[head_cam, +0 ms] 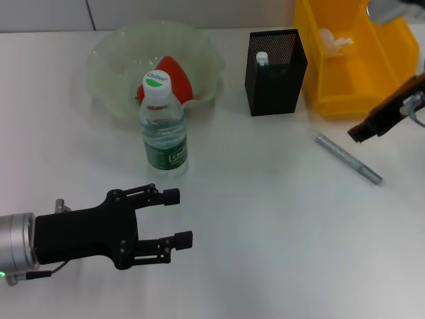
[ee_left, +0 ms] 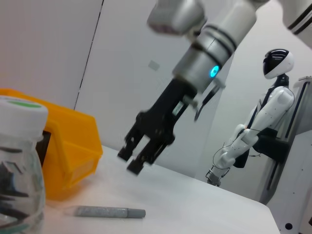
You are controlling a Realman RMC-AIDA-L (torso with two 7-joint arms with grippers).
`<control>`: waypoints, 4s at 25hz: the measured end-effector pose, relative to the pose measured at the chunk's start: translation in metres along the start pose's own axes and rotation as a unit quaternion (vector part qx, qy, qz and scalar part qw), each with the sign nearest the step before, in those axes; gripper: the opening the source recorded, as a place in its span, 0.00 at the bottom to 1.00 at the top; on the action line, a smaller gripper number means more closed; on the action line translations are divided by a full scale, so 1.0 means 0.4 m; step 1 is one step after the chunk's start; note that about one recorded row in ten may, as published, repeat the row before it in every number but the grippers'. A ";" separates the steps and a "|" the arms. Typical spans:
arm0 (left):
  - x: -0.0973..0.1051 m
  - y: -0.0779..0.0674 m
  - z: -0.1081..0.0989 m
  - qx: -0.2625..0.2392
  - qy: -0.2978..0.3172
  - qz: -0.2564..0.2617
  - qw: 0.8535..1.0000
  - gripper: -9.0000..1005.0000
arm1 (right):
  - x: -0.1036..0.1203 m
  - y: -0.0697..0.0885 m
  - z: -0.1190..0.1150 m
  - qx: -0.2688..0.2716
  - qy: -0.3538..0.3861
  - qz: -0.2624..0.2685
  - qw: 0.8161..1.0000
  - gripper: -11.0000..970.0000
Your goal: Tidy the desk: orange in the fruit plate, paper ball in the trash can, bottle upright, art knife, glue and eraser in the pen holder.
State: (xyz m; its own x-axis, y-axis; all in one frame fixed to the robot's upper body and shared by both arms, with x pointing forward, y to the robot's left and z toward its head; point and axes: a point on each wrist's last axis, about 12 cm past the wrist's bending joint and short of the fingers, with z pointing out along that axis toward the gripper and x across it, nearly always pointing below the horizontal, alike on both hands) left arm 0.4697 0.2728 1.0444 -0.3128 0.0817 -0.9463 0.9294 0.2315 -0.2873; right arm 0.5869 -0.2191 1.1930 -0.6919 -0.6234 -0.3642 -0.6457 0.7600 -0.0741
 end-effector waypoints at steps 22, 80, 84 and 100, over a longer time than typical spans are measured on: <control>-0.006 0.010 0.022 -0.001 0.002 0.005 1.000 0.80 | -0.008 -0.008 0.187 -0.013 0.028 0.016 0.999 0.41; -0.007 0.009 0.026 0.000 0.001 0.004 1.000 0.80 | 0.002 -0.007 0.204 -0.024 0.024 0.010 0.999 0.22; -0.007 0.009 0.027 0.000 0.000 0.004 1.000 0.80 | 0.005 -0.007 0.207 -0.024 0.026 0.011 0.999 0.20; -0.001 0.001 0.024 0.002 -0.003 -0.002 1.000 0.80 | 0.015 0.003 0.084 -0.088 -0.093 0.011 0.992 0.15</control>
State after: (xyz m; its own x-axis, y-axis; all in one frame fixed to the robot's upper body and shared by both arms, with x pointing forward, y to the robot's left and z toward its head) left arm 0.4720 0.2635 1.0433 -0.3154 0.0746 -0.9460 0.9291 0.2272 -0.2918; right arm 0.5930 -0.2158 1.1595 -0.6456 -0.5492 -0.5306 -0.6884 0.7194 0.0931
